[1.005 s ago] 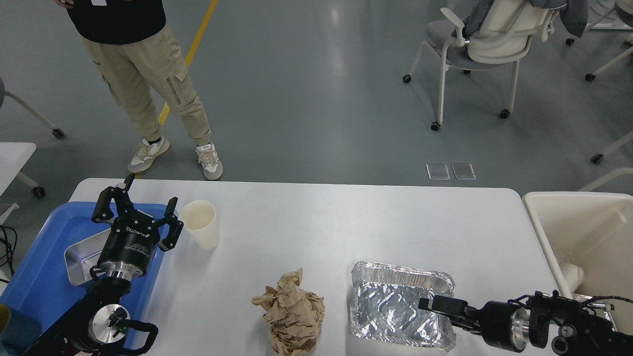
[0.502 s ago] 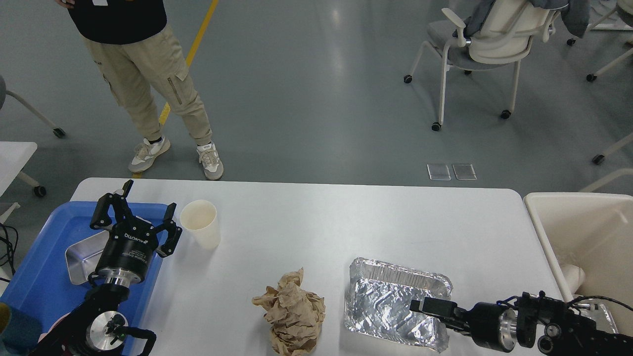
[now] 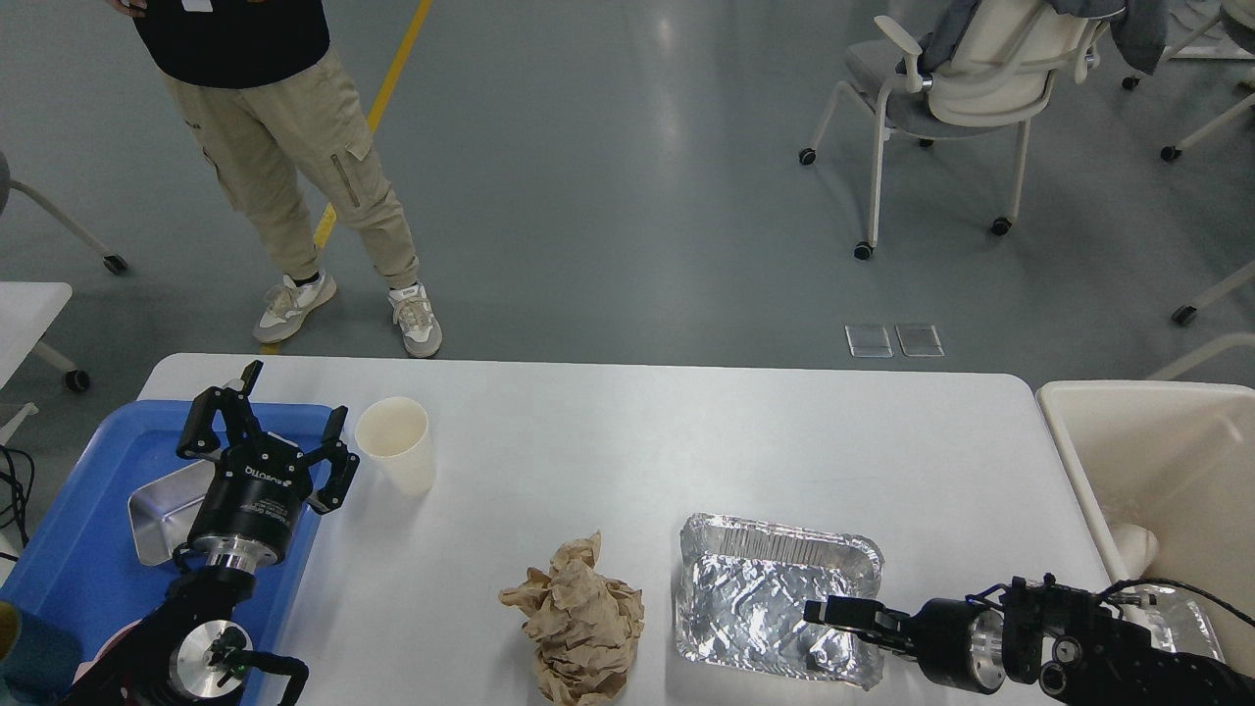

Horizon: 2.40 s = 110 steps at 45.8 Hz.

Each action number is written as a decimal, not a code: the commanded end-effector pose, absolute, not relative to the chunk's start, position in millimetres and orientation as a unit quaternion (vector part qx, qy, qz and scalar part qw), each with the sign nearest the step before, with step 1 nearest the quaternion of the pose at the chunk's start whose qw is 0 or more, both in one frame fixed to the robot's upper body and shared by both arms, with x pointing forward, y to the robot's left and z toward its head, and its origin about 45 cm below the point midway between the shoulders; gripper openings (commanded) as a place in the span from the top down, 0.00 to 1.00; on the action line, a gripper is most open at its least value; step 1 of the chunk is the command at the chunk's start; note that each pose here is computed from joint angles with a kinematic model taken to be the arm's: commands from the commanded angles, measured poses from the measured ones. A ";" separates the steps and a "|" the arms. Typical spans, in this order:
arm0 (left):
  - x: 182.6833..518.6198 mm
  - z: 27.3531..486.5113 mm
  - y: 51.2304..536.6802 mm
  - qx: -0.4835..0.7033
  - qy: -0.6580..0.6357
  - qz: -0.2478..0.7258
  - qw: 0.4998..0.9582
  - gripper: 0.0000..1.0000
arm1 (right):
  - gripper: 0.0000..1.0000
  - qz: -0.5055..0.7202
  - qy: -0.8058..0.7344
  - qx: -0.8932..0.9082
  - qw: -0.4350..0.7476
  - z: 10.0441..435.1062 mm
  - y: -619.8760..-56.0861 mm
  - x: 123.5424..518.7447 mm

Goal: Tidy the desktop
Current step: 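Grip the foil tray rim with the right gripper, then lift the foil tray up off the table with the right gripper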

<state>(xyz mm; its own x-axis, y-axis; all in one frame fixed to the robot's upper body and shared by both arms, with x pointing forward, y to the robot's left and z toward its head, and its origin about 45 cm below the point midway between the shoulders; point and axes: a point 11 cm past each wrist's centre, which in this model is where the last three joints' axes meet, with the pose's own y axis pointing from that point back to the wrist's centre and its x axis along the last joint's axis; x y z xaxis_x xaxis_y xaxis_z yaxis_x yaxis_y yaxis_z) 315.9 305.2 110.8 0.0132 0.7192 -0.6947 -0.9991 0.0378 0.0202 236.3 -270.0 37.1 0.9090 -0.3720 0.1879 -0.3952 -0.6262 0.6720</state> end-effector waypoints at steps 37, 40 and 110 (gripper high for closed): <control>313.8 108.9 305.8 -0.252 0.278 0.647 0.664 0.03 | 1.00 0.071 -0.196 0.888 0.409 60.0 -300.2 268.2; 314.3 109.4 305.7 -0.252 0.277 0.647 0.664 0.03 | 1.00 0.083 -0.203 0.883 0.415 69.7 -309.2 278.5; 327.9 137.8 374.4 -0.121 0.218 0.675 0.695 0.03 | 1.00 0.105 -0.128 0.869 0.467 182.7 -245.8 385.7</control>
